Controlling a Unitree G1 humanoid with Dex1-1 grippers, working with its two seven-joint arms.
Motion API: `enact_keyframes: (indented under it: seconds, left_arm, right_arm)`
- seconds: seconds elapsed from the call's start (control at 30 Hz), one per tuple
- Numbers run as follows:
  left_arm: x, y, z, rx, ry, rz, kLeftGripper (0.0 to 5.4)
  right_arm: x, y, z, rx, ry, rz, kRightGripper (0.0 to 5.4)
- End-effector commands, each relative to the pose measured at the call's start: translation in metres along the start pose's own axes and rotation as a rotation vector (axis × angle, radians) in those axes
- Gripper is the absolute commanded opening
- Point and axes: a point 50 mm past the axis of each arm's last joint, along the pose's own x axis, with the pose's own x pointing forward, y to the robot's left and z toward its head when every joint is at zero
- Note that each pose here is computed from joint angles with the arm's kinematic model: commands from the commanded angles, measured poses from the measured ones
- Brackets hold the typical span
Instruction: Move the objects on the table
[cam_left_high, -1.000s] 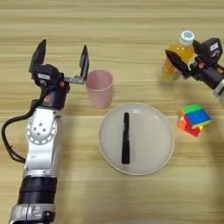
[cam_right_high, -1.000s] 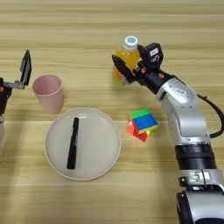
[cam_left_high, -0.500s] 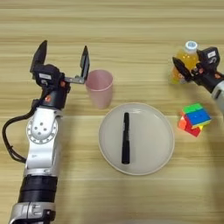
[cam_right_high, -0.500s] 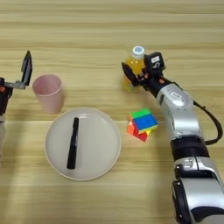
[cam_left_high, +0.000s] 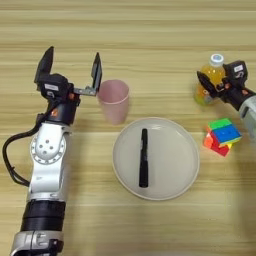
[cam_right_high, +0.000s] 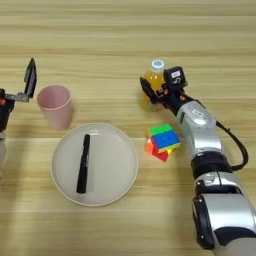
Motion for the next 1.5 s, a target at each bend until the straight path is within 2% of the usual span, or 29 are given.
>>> enact_keyframes:
  seconds: [0.03,0.4,0.63,0.8,0.93,1.03,1.17,1.33,1.5]
  left_arm:
    - [0.001,0.001,0.001,0.007,-0.006,0.004,5.40]
    - [0.000,0.001,-0.001,0.009,0.005,0.008,5.40]
    - [0.000,0.001,-0.001,0.009,0.005,0.009,5.40]
    - [0.000,0.001,-0.001,0.008,0.004,0.009,5.40]
    - [0.000,0.001,-0.001,0.007,0.004,0.009,5.40]
    - [0.000,0.001,0.000,0.006,0.004,0.010,5.40]
    - [0.000,0.001,0.000,0.005,0.003,0.009,5.40]
    - [0.000,0.000,0.000,0.005,0.002,0.009,5.40]
    - [0.000,0.000,0.000,0.004,0.001,0.009,5.40]
  right_arm:
    - [0.003,0.001,0.000,-0.007,0.005,0.010,4.13]
    - [0.002,-0.002,0.000,-0.014,0.003,-0.007,5.28]
    - [0.002,-0.004,0.008,-0.037,-0.063,-0.023,5.38]
    - [0.002,-0.005,0.018,-0.047,-0.133,-0.035,5.38]
    - [0.000,-0.007,0.028,-0.113,-0.208,-0.062,5.38]
    - [-0.002,-0.007,0.038,-0.141,-0.275,-0.084,5.38]
    - [-0.007,-0.007,0.056,-0.185,-0.396,-0.119,5.38]
    - [-0.015,-0.002,0.079,-0.203,-0.527,-0.120,5.38]
    - [-0.023,0.008,0.092,-0.223,-0.573,-0.079,5.38]
